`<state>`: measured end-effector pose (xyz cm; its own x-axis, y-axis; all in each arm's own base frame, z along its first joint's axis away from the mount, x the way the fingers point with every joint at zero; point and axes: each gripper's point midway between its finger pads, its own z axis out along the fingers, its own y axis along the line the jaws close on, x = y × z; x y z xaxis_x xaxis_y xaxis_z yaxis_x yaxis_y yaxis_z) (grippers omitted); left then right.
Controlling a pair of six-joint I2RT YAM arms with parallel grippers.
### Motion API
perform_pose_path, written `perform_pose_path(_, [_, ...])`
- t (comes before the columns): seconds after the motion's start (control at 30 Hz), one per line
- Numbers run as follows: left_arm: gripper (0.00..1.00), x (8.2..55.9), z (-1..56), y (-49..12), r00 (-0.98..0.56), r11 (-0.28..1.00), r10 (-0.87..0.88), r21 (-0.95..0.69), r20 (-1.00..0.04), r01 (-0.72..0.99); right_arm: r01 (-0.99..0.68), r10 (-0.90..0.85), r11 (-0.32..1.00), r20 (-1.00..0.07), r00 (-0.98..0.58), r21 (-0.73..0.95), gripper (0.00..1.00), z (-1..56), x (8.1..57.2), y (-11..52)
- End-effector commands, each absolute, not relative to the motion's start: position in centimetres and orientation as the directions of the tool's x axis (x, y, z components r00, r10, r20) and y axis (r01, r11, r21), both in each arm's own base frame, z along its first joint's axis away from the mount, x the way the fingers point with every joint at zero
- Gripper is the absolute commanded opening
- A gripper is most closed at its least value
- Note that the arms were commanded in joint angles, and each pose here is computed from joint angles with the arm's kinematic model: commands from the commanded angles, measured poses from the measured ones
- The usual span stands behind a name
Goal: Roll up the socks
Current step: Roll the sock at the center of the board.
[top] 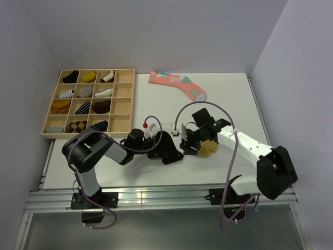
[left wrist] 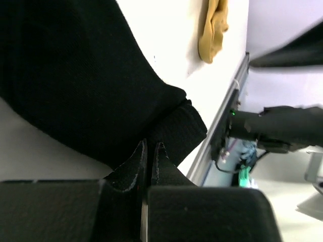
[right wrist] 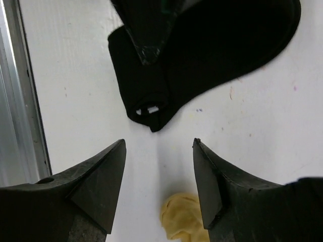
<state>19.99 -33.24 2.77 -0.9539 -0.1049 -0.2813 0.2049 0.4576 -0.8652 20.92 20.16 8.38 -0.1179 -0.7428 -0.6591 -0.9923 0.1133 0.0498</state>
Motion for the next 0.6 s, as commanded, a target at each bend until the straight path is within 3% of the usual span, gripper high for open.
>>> perform_pose_path(0.0, [0.00,15.2,-2.7,-30.3,-0.999,0.594,-0.014,-0.804,-0.047,0.030,-0.991,-0.730,0.013,-0.679,0.080,-0.131,0.63,9.1,21.1,21.7])
perform_pose_path(0.27, [0.00,14.3,-3.0,-30.2,-1.000,0.583,0.021,-0.812,0.010,0.004,-0.960,-0.746,-0.154,-0.609,0.268,-0.234,0.64,6.7,17.3,24.7])
perform_pose_path(0.57, [0.00,14.4,-2.5,-30.4,-0.999,0.577,0.052,-0.816,0.008,0.024,-0.943,-0.771,-0.214,-0.550,0.322,-0.253,0.64,4.8,15.9,25.6])
